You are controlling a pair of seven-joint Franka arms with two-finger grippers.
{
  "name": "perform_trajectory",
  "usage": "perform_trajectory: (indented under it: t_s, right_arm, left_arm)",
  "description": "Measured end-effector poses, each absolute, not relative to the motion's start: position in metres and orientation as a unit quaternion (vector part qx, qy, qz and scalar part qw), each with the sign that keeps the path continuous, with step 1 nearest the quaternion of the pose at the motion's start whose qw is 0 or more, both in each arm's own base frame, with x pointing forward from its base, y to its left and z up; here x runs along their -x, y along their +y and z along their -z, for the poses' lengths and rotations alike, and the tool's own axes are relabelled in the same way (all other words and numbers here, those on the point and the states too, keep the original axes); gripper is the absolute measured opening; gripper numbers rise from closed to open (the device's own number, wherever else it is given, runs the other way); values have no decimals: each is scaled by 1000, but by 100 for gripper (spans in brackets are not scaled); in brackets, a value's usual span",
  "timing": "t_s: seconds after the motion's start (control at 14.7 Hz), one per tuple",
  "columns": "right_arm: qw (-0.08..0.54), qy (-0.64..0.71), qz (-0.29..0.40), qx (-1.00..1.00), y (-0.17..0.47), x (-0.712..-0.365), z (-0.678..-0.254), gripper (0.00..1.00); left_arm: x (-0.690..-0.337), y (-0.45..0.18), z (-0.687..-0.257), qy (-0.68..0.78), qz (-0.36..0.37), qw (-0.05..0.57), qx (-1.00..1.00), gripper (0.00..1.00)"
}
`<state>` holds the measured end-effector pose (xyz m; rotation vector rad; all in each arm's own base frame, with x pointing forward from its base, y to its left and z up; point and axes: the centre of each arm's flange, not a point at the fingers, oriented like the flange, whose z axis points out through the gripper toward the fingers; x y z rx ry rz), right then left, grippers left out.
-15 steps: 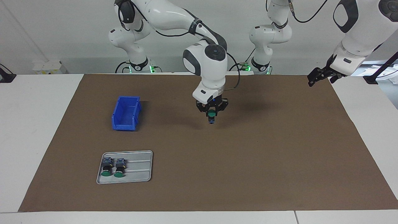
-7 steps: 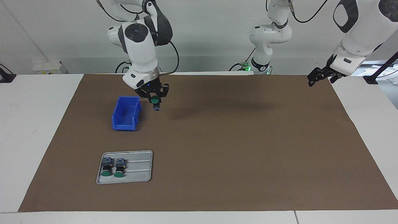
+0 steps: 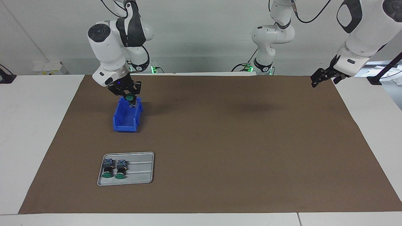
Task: Place and press button with both arms
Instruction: 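Carry the button with the right gripper to the blue bin, then lower the button into the blue bin and open the right gripper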
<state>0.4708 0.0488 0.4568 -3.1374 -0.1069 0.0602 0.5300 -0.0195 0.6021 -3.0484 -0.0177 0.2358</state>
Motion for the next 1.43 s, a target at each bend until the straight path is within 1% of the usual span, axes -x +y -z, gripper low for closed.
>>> perform_trajectory:
  t_s: [0.48, 0.75, 1.09, 1.43]
  right_arm:
    - [3, -34, -14, 999, 4, -464, -419, 41]
    - [2, -37, -18, 999, 7, -463, -403, 41]
    - [2, -37, -15, 999, 7, -459, -366, 41]
    - [3, -42, -27, 999, 7, -459, -351, 41]
  left_arm:
    - [-530, -19, -602, -6, -77, 42, 996, 100]
    - [-530, -19, -602, -6, -77, 42, 996, 100]
    - [-530, -19, -602, -6, -77, 42, 996, 100]
    - [-530, -19, -602, -6, -77, 42, 996, 100]
